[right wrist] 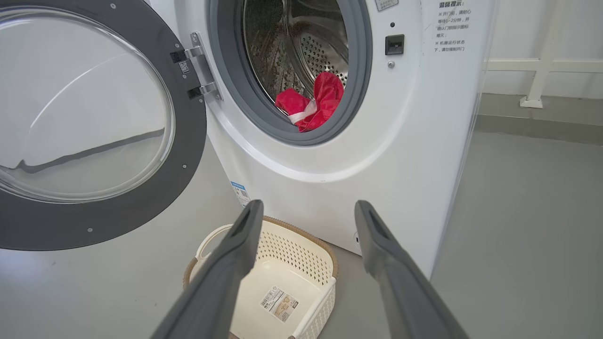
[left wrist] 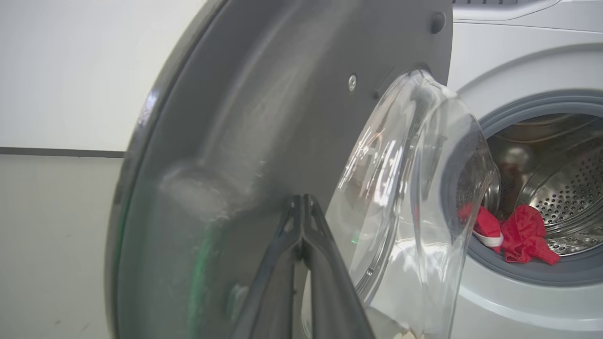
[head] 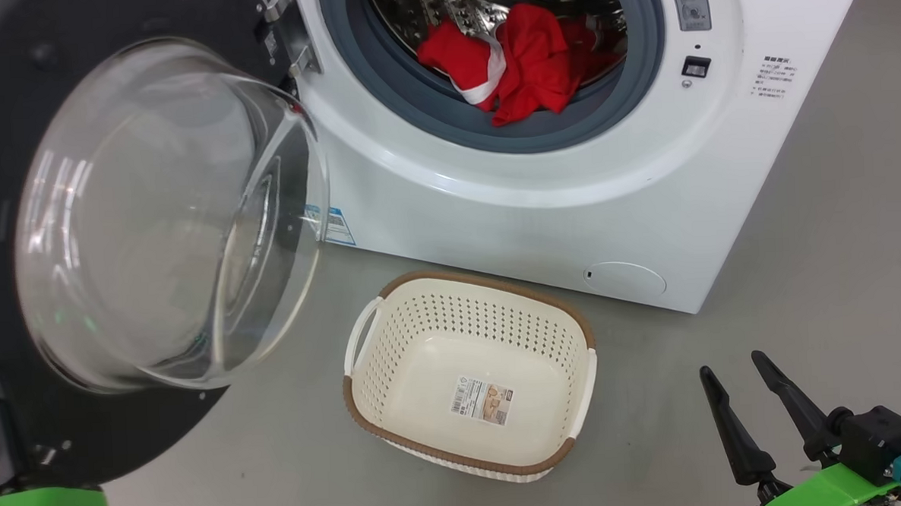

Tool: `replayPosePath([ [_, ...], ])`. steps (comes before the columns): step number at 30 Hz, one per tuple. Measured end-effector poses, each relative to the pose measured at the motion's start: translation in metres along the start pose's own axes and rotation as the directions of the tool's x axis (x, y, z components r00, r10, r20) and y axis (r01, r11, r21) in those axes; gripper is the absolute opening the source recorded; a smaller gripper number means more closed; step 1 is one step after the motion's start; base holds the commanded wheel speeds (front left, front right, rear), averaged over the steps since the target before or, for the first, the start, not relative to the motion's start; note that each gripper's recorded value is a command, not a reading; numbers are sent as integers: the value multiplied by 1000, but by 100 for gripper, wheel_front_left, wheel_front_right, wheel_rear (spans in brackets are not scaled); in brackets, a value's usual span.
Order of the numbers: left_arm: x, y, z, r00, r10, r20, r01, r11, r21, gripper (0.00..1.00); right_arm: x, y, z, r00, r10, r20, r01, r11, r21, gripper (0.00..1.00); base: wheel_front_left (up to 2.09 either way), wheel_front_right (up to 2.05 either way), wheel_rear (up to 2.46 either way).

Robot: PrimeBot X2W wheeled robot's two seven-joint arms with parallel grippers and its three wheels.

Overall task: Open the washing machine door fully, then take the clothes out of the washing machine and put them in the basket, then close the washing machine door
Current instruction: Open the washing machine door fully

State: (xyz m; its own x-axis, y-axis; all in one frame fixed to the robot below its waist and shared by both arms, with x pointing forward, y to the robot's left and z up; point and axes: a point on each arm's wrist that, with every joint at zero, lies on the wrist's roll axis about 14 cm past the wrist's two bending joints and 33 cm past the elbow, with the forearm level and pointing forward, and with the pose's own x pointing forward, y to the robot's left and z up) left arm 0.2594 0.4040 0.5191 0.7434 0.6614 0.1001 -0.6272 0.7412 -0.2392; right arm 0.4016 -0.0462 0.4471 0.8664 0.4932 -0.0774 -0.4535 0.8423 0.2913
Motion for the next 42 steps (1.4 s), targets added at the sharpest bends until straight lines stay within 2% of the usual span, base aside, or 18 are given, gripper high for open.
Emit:
replayPosePath([
  [19,41,39,6,991,133,12,-133,990,35,0,6,-19,-6,1000,-27,-12,27,1000,-5,100,0,0,0],
  [24,51,47,5,986,167,7,-167,986,13,0,4,-22,-8,999,-32,-20,32,999,-6,100,0,0,0],
  [42,71,55,4,983,182,-14,-181,982,59,0,7,-29,-10,999,-35,-27,35,999,-14,100,0,0,0],
])
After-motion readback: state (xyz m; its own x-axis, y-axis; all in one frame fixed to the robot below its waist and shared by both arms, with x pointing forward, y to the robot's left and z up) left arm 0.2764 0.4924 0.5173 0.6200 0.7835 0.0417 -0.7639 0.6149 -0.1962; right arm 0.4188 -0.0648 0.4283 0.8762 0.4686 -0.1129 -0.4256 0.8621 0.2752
